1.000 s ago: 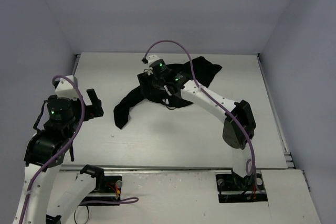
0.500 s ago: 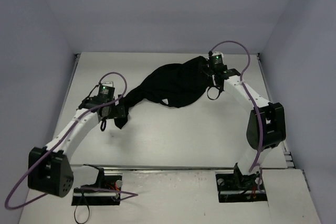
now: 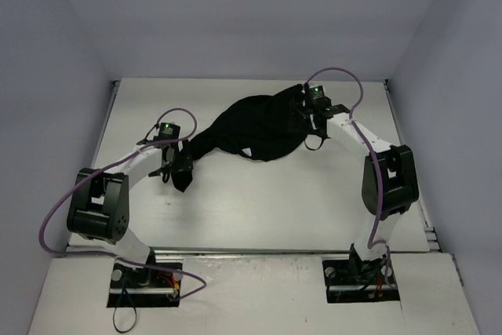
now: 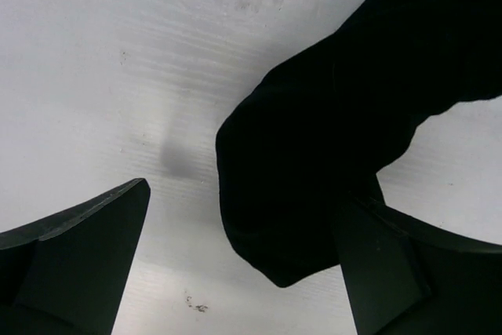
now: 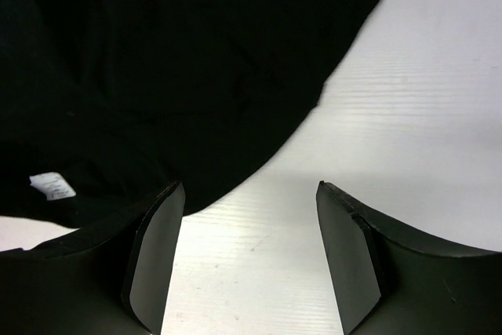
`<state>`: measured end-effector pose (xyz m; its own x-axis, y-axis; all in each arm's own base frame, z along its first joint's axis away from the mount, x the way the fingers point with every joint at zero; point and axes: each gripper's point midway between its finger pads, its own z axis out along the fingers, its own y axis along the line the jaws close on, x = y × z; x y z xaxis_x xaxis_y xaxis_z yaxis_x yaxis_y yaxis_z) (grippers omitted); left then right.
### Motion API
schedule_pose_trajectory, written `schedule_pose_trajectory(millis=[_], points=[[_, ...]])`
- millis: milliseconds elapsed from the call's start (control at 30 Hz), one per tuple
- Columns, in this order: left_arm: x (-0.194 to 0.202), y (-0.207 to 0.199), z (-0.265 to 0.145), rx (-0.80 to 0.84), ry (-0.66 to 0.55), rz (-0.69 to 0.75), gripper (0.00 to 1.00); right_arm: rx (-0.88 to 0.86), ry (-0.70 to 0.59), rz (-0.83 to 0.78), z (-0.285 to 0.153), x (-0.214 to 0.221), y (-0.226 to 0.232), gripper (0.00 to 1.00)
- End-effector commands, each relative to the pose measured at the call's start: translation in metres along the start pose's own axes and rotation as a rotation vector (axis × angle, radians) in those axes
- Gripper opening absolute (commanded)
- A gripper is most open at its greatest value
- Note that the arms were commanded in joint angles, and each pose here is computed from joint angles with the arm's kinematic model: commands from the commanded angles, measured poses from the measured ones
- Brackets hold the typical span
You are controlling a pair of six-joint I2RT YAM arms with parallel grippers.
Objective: Fold and stack the t-shirts
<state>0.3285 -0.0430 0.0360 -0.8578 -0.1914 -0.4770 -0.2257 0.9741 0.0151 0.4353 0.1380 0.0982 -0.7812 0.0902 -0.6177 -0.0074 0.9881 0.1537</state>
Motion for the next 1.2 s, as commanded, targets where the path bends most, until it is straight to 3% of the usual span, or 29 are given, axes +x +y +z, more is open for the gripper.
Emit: schedule_pose_trajectory(millis=[0, 100, 300, 400, 500, 667, 767, 967, 1100, 1167], points=[[-0.039, -0.01, -0.002, 0.018, -0.109, -0.047, 0.85, -0.037, -0.022, -0.008, 0.011, 0.007, 0.025, 0.66], [-0.042, -0.013, 0.005, 0.014, -0.101, -0.044, 0.74, -0.037, -0.01, -0.014, 0.022, 0.015, 0.031, 0.67], [-0.049, -0.01, 0.01, -0.017, -0.099, -0.022, 0.31, 0.019, 0.036, -0.046, 0.05, 0.041, 0.037, 0.66], [-0.055, -0.009, 0.009, -0.026, -0.108, -0.008, 0.17, 0.049, 0.076, -0.071, 0.061, 0.063, 0.037, 0.66], [-0.064, -0.01, 0.007, -0.032, -0.119, 0.008, 0.08, 0.074, 0.11, -0.081, 0.071, 0.078, 0.032, 0.53], [-0.085, -0.008, 0.003, -0.059, -0.159, 0.045, 0.07, 0.073, 0.128, -0.12, 0.066, 0.09, 0.035, 0.0], [-0.119, -0.006, -0.004, -0.091, -0.229, 0.054, 0.07, -0.009, 0.108, -0.157, 0.038, 0.09, 0.063, 0.0], [-0.231, -0.004, -0.03, -0.039, -0.408, -0.107, 0.1, -0.269, 0.063, -0.298, -0.058, 0.107, 0.173, 0.0], [-0.294, -0.006, -0.061, 0.032, -0.522, -0.156, 0.28, -0.456, 0.024, -0.374, -0.112, 0.112, 0.237, 0.2], [-0.318, -0.005, -0.089, 0.078, -0.591, -0.171, 0.49, -0.457, -0.023, -0.377, -0.121, 0.094, 0.239, 0.36]])
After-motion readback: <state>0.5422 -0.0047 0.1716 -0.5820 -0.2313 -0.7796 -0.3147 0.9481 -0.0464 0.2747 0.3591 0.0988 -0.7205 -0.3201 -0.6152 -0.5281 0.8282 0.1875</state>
